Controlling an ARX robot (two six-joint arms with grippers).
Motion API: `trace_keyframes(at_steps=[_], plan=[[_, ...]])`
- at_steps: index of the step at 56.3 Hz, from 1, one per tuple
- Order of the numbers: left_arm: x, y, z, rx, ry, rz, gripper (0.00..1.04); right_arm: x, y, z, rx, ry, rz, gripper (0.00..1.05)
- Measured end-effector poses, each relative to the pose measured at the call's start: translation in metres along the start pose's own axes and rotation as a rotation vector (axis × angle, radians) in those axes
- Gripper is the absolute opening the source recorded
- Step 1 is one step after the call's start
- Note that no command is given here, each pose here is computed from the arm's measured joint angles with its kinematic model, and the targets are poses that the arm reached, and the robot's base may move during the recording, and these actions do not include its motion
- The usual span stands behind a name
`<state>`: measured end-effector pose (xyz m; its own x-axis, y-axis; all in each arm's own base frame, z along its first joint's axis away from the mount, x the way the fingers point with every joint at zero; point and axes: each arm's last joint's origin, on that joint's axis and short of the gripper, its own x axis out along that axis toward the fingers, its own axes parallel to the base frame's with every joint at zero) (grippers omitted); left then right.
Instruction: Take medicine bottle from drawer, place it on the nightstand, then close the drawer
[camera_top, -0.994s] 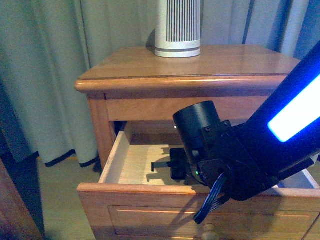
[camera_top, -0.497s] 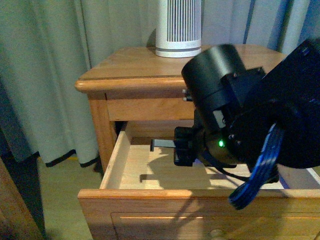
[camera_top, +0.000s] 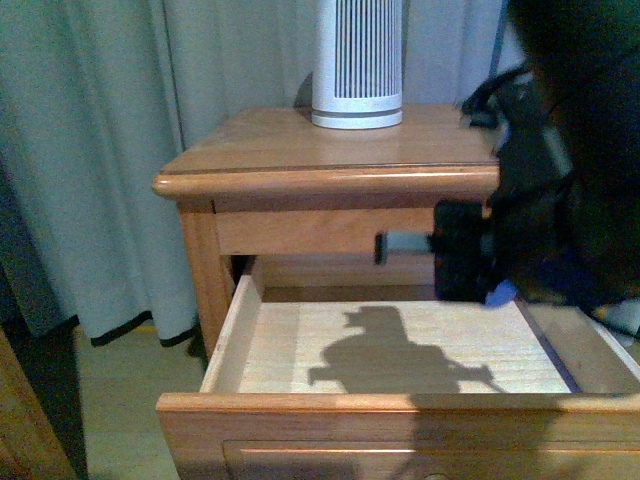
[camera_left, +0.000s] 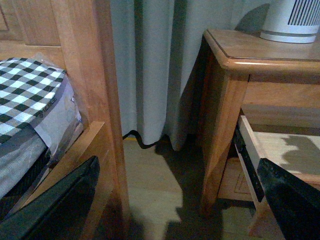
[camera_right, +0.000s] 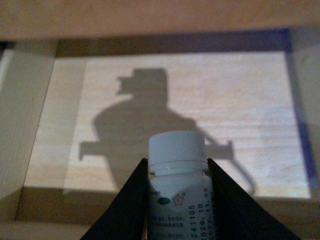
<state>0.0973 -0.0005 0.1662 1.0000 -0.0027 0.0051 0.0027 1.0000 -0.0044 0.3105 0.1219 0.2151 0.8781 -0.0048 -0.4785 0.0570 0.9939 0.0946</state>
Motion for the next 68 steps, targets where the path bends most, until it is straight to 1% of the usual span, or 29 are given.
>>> trace_keyframes(at_steps=[6, 9, 12, 16, 20, 26, 31, 37, 42, 46, 49, 51, 55, 59, 62, 64, 68], plan=[[0.0, 0.0, 0.0, 0.0, 0.0, 0.0, 0.98, -0.005, -0.011, 0.035, -0.004, -0.112, -0.015, 0.3], [0.0, 0.0, 0.0, 0.0, 0.0, 0.0, 0.98, 0.001, -0.022, 0.066, -0.02, -0.202, -0.052, 0.3], [0.0, 0.0, 0.0, 0.0, 0.0, 0.0, 0.98, 0.011, -0.031, 0.086, -0.04, -0.263, -0.098, 0.3], [0.0, 0.0, 0.0, 0.0, 0.0, 0.0, 0.98, 0.025, -0.04, 0.104, -0.066, -0.318, -0.144, 0.3], [0.0, 0.0, 0.0, 0.0, 0.0, 0.0, 0.98, 0.046, -0.049, 0.119, -0.097, -0.333, -0.187, 0.3], [0.0, 0.0, 0.0, 0.0, 0.0, 0.0, 0.98, 0.078, -0.061, 0.13, -0.105, -0.29, -0.216, 0.3], [0.0, 0.0, 0.0, 0.0, 0.0, 0.0, 0.98, 0.102, -0.069, 0.134, -0.099, -0.264, -0.231, 0.3], [0.0, 0.0, 0.0, 0.0, 0.0, 0.0, 0.98, 0.124, -0.073, 0.131, -0.076, -0.229, -0.236, 0.3], [0.0, 0.0, 0.0, 0.0, 0.0, 0.0, 0.98, 0.135, -0.072, 0.127, -0.063, -0.184, -0.213, 0.3], [0.0, 0.0, 0.0, 0.0, 0.0, 0.0, 0.98, 0.139, -0.068, 0.123, -0.056, -0.162, -0.199, 0.42], [0.0, 0.0, 0.0, 0.0, 0.0, 0.0, 0.98, 0.141, -0.066, 0.121, -0.053, -0.159, -0.19, 0.49], [0.0, 0.0, 0.0, 0.0, 0.0, 0.0, 0.98, 0.141, -0.065, 0.121, -0.045, -0.167, -0.185, 0.58], [0.0, 0.0, 0.0, 0.0, 0.0, 0.0, 0.98, 0.139, -0.063, 0.124, -0.037, -0.197, -0.18, 0.71], [0.0, 0.0, 0.0, 0.0, 0.0, 0.0, 0.98, 0.126, -0.064, 0.129, -0.029, -0.255, -0.183, 0.87], [0.0, 0.0, 0.0, 0.0, 0.0, 0.0, 0.98, 0.116, -0.064, 0.133, -0.038, -0.295, -0.189, 0.94], [0.0, 0.0, 0.0, 0.0, 0.0, 0.0, 0.98, 0.103, -0.064, 0.137, -0.048, -0.347, -0.204, 0.99], [0.0, 0.0, 0.0, 0.0, 0.0, 0.0, 0.98, 0.077, -0.066, 0.143, -0.056, -0.393, -0.233, 0.98]])
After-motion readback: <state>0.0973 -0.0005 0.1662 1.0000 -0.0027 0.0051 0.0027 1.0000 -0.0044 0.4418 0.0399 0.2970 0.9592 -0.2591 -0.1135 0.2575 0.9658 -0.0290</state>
